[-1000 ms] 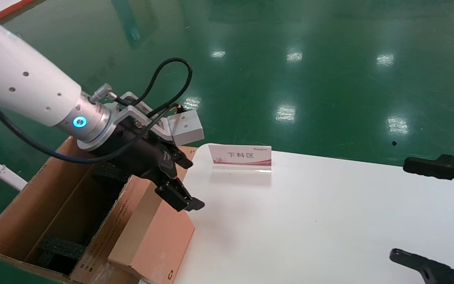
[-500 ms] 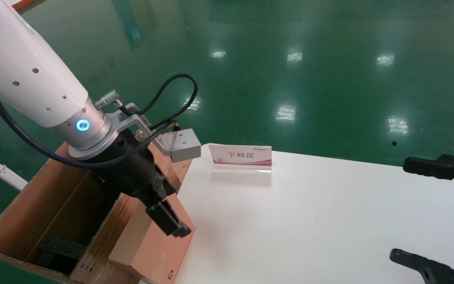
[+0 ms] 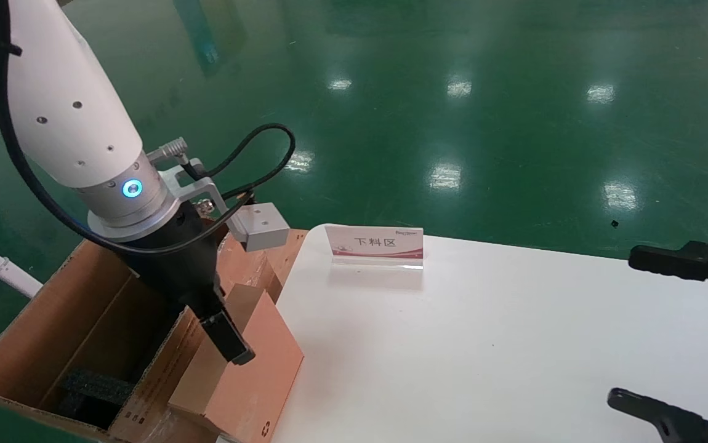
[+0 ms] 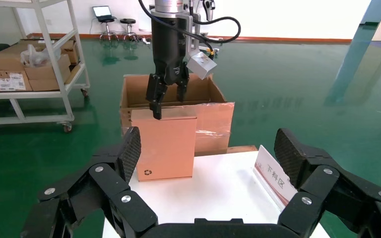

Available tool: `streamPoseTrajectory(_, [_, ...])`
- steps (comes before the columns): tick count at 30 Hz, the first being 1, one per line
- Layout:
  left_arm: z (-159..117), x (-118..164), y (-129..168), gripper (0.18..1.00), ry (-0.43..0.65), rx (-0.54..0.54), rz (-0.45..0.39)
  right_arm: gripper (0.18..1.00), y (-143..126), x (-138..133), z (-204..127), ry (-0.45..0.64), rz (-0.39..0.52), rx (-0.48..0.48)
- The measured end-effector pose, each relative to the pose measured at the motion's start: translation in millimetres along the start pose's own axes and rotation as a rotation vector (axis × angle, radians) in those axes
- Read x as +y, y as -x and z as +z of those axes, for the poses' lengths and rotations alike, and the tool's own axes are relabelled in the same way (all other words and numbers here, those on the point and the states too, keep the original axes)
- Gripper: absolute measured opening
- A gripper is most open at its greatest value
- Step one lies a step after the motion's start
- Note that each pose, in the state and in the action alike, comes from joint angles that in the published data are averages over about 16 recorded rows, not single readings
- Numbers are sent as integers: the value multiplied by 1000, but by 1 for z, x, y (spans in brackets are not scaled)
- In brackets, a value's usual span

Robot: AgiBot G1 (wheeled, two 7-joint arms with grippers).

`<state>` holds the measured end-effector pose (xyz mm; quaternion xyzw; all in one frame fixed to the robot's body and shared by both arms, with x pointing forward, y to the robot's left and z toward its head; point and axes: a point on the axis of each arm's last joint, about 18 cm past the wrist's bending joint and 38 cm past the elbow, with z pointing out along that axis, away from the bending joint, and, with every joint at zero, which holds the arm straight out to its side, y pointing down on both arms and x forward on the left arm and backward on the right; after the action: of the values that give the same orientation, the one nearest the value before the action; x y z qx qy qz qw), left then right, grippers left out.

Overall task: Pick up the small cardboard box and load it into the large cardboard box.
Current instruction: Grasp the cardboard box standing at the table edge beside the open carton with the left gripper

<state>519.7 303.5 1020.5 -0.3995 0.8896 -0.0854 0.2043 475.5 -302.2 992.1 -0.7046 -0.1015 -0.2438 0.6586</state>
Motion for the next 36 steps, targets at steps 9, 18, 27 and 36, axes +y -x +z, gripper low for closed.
streamPoseTrajectory(9, [14, 9, 2, 1001, 79, -17, -77, 1000, 0, 0, 0, 0, 0, 0])
streamPoseTrajectory(18, [31, 14, 4, 1001, 105, -13, -119, 1000, 0, 0, 0, 0, 0, 0])
streamPoseTrajectory(27, [43, 17, 6, 1001, 109, -13, -132, 1000, 0, 0, 0, 0, 0, 0])
streamPoseTrajectory(36, [49, 18, 7, 1001, 117, -22, -131, 1000, 0, 0, 0, 0, 0, 0])
